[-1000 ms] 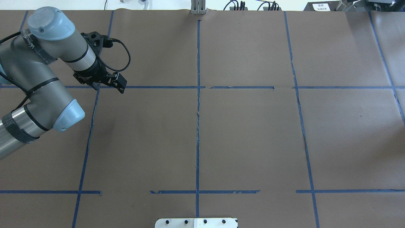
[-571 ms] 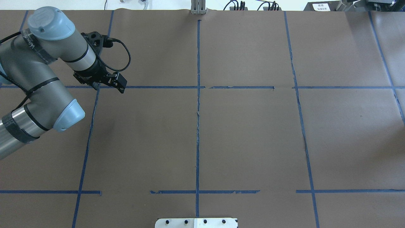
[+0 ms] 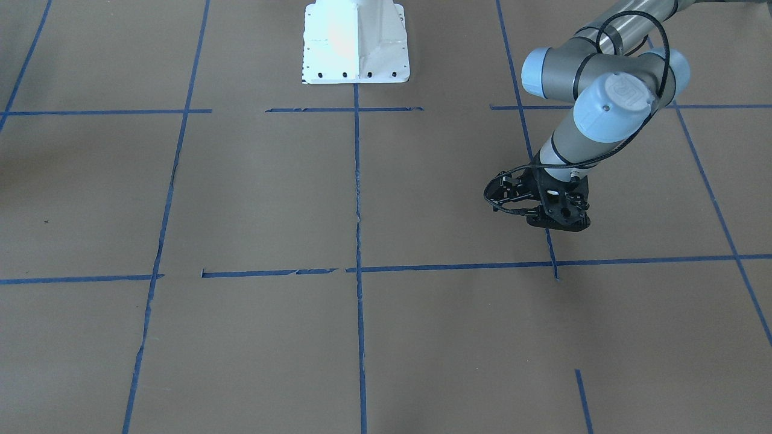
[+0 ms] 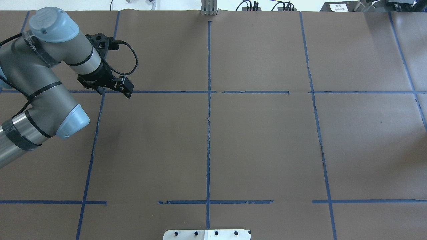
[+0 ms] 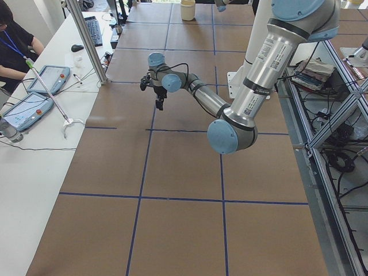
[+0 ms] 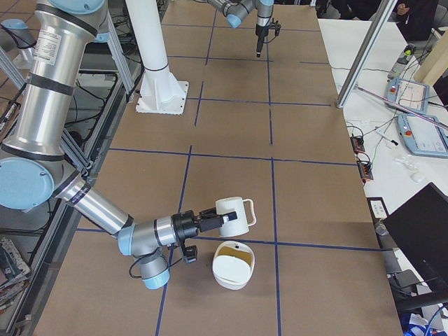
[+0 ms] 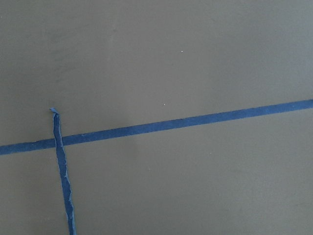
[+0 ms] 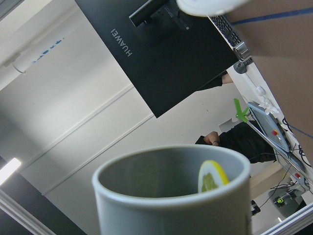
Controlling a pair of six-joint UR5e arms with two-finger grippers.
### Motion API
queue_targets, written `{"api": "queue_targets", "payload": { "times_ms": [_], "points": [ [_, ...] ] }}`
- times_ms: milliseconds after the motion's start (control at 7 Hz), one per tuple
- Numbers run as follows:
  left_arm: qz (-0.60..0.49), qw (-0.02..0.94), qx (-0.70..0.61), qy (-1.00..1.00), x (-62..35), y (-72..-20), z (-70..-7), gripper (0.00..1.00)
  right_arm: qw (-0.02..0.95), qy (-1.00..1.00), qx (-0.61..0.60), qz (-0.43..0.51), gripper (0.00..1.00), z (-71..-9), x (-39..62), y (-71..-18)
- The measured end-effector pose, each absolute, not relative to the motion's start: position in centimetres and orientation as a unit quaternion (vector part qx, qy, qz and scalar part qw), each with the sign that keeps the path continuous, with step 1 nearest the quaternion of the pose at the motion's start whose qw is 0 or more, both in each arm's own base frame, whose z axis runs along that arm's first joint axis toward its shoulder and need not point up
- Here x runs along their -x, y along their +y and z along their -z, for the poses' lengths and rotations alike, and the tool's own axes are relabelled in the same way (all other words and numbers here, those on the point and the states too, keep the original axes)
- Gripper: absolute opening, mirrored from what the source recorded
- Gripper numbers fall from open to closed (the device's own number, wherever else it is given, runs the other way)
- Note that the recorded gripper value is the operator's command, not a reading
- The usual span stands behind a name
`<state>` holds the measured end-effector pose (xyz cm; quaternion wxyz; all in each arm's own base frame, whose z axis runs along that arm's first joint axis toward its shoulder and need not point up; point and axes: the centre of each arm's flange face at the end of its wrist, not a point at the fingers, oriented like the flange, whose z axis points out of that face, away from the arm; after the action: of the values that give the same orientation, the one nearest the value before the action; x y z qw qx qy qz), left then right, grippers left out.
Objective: Left arm hands cup to right arm to dump lemon
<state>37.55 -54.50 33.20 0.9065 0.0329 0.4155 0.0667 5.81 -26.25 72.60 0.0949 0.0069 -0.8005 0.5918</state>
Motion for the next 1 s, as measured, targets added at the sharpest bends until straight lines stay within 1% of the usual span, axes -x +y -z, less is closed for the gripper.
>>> {"api": "queue_targets", "payload": {
  "times_ms": [143, 429, 1000],
  "points": [
    [-0.067, 0.907, -0.033, 0.415, -37.55, -54.5, -33.18, 1.0, 0.084, -0.802, 0.006, -0.591, 0.13, -72.55, -5.84, -26.18],
    [-0.067, 0.907, -0.033, 0.416, -37.56, -54.49, -33.18, 1.0, 0.083, -0.803, 0.008, -0.59, 0.18, -72.59, -5.9, -26.05],
    [-0.067, 0.906, -0.033, 0.416, -37.63, -54.45, -33.13, 1.0, 0.16, -0.797, -0.087, -0.576, 0.18, -72.78, -5.81, -25.98]
  ]
}}
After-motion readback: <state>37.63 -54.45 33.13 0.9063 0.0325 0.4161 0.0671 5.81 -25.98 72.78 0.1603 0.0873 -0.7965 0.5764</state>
